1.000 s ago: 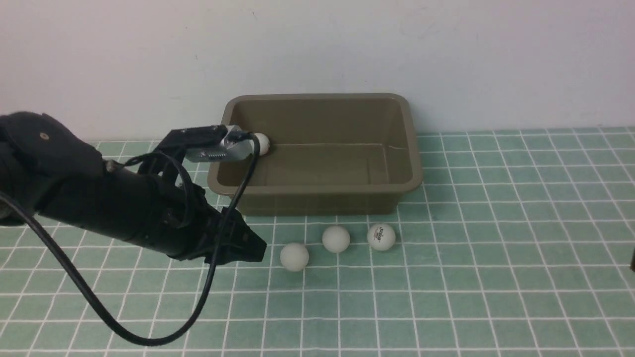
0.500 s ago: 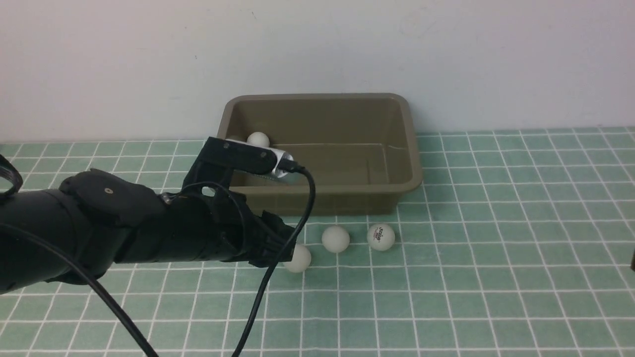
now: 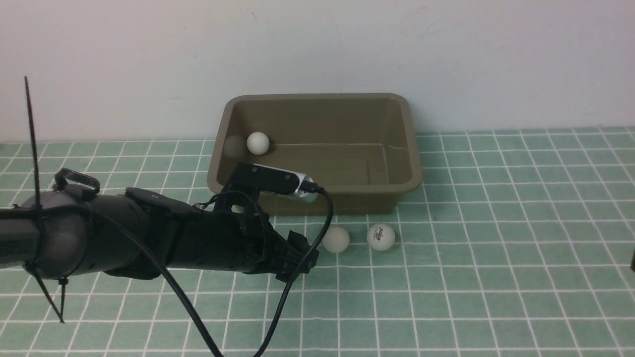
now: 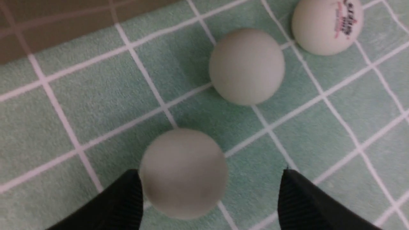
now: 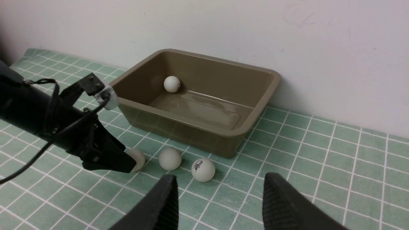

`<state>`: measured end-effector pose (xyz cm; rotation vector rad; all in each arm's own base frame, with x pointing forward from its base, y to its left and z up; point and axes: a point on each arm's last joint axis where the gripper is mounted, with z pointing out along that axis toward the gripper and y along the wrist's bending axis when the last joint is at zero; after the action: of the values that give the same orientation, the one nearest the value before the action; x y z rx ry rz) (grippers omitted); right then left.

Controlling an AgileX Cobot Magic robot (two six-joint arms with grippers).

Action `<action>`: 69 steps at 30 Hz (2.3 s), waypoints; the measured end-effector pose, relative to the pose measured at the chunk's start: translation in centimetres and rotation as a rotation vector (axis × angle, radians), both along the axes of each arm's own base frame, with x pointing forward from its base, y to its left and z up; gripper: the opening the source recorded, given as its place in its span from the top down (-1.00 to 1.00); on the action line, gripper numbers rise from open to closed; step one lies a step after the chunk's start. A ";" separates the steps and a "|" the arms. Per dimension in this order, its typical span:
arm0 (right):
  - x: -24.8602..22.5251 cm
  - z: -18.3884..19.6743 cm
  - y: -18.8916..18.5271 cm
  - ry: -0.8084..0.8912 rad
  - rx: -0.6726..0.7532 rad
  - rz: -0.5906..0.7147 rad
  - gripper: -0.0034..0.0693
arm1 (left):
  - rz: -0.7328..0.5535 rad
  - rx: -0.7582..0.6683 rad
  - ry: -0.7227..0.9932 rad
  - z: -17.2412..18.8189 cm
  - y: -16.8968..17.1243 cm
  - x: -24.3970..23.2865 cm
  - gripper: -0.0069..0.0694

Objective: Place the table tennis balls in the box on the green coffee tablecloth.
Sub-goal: 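Reach for and grasp a ping pong ball on the table beside the basket, then drop the ball into the bin, then reach for and grasp a ping pong ball on the table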

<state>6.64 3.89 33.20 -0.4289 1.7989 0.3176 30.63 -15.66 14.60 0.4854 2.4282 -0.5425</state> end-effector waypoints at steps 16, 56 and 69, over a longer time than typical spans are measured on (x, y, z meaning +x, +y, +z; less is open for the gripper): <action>-0.1 -0.2 0.1 0.017 -0.004 0.014 -0.02 | -0.004 0.010 -0.078 0.9 -0.5 1.7 -0.09; -0.2 -0.3 0.2 0.015 -0.041 0.037 -0.02 | 0.103 -0.070 -0.506 13.7 4.6 6.0 -0.44; 0.1 -0.2 0.6 0.028 -0.007 0.084 -0.02 | -0.135 -0.099 -0.251 15.6 5.8 -7.5 0.10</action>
<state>6.75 4.52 32.97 -0.5081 1.8129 0.3771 23.13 -9.85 30.17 0.6388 2.1300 -0.6163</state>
